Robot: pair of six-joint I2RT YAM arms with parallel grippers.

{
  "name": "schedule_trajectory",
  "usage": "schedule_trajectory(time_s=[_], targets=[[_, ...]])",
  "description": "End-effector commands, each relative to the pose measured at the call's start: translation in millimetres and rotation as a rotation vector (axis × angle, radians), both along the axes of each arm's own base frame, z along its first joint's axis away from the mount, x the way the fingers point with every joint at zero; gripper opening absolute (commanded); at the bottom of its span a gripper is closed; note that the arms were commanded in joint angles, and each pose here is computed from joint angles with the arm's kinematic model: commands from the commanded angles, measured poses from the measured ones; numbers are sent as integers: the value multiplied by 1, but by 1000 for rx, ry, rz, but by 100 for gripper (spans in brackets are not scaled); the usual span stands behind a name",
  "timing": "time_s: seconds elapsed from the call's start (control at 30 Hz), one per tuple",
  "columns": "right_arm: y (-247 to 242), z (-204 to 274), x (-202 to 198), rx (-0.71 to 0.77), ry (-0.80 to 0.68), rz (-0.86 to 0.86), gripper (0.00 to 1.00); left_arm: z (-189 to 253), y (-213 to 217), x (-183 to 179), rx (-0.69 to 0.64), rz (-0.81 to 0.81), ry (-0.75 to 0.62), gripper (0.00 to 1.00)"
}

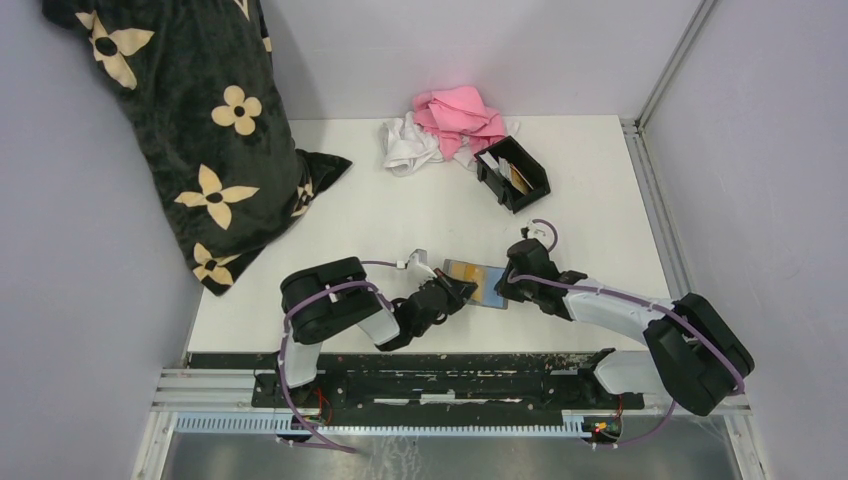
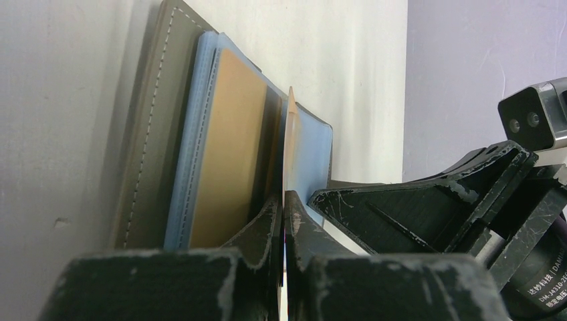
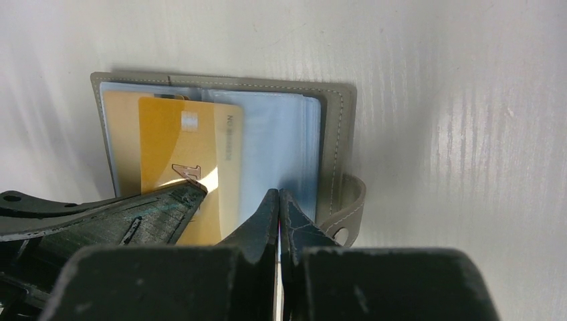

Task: Put the credit cards into the card holder
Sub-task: Insert the credit card into the card holder.

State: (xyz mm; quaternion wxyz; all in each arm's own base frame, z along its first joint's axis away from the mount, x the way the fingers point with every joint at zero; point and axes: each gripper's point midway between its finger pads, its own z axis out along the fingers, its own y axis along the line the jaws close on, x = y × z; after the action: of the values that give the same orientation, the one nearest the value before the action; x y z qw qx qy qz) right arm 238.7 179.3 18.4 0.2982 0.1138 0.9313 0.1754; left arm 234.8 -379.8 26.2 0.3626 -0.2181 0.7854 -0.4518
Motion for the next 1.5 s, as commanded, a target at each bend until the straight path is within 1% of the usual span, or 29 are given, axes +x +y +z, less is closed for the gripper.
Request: schedule_trajectory(time_s=[0.0,0.33,0.47,0.6,0.9,1.07,1.23,1.47], targets=[[-18,-24,-18,-105,90,8,1,-5,1,6,68,14,-56,3],[-18,-23,-20,-121,105,25,1,-9,-8,5,82,-20,-51,3],[-20,-21,-20,-130,102,27,3,-13,-10,4,87,-31,-43,3],[-22,-18,-19,-139,86,22,6,-19,-10,2,86,-37,-29,3],[-31,12,-9,-157,-15,3,19,-26,-5,-1,111,-44,-22,4],[-36,17,-9,-183,-21,-4,21,-27,-5,-2,120,-51,-22,5],[-31,7,-9,-180,11,5,21,-28,-5,-4,119,-60,-18,10],[-30,4,-8,-174,17,-4,20,-34,0,-9,148,-79,-5,24]])
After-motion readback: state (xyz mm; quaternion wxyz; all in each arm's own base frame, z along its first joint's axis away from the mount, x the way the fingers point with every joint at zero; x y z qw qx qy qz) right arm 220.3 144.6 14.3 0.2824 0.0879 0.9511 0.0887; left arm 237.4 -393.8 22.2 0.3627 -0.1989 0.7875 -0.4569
